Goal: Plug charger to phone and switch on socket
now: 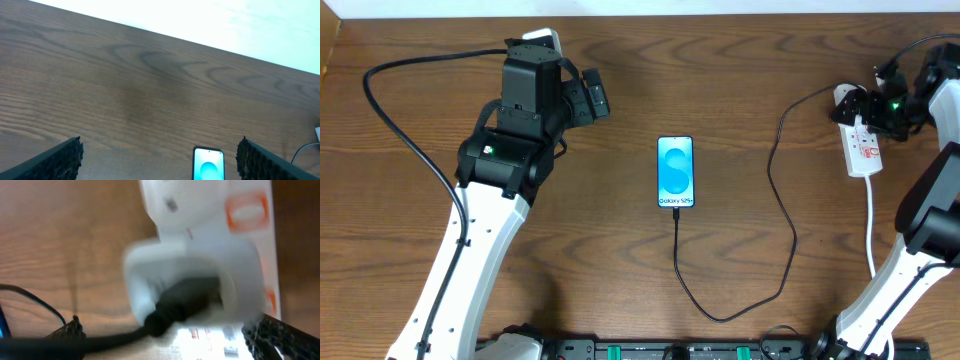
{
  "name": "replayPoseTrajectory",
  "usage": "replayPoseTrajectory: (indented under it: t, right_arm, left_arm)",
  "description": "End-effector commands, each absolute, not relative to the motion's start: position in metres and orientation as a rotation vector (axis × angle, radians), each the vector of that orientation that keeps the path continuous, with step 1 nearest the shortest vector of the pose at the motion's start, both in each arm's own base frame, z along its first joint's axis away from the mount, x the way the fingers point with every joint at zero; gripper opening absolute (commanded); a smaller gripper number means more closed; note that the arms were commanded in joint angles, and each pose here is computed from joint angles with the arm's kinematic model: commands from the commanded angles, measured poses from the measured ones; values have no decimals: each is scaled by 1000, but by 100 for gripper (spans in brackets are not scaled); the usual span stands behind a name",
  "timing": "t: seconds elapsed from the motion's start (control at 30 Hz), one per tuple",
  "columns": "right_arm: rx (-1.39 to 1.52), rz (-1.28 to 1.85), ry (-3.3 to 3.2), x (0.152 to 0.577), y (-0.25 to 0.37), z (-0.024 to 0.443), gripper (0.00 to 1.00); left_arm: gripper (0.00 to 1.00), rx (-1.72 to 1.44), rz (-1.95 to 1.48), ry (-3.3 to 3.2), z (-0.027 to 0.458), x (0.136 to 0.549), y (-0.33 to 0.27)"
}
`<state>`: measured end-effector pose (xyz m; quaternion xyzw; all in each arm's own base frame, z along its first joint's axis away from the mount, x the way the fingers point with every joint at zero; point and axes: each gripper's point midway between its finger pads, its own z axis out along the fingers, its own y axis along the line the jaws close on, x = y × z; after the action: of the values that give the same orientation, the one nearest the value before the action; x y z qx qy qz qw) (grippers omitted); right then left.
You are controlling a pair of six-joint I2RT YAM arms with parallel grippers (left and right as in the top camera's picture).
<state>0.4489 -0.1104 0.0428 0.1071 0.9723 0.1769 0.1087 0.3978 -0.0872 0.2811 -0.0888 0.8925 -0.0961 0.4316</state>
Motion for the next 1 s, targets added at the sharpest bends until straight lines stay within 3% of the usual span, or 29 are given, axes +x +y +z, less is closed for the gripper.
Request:
replayPoseTrajectory:
  t: [0.0, 0.27, 0.97]
  right_arm:
    - [600, 370, 3014, 421, -130, 13, 99]
    - [743, 149, 2979, 426, -166, 68, 99]
    - [692, 90, 2740, 404, -155, 242, 99]
  left_arm:
    - [98, -218, -225, 2209, 287, 398, -85]
    - [98, -218, -224, 2209, 287, 398, -84]
    - [98, -218, -224, 2209, 287, 398, -84]
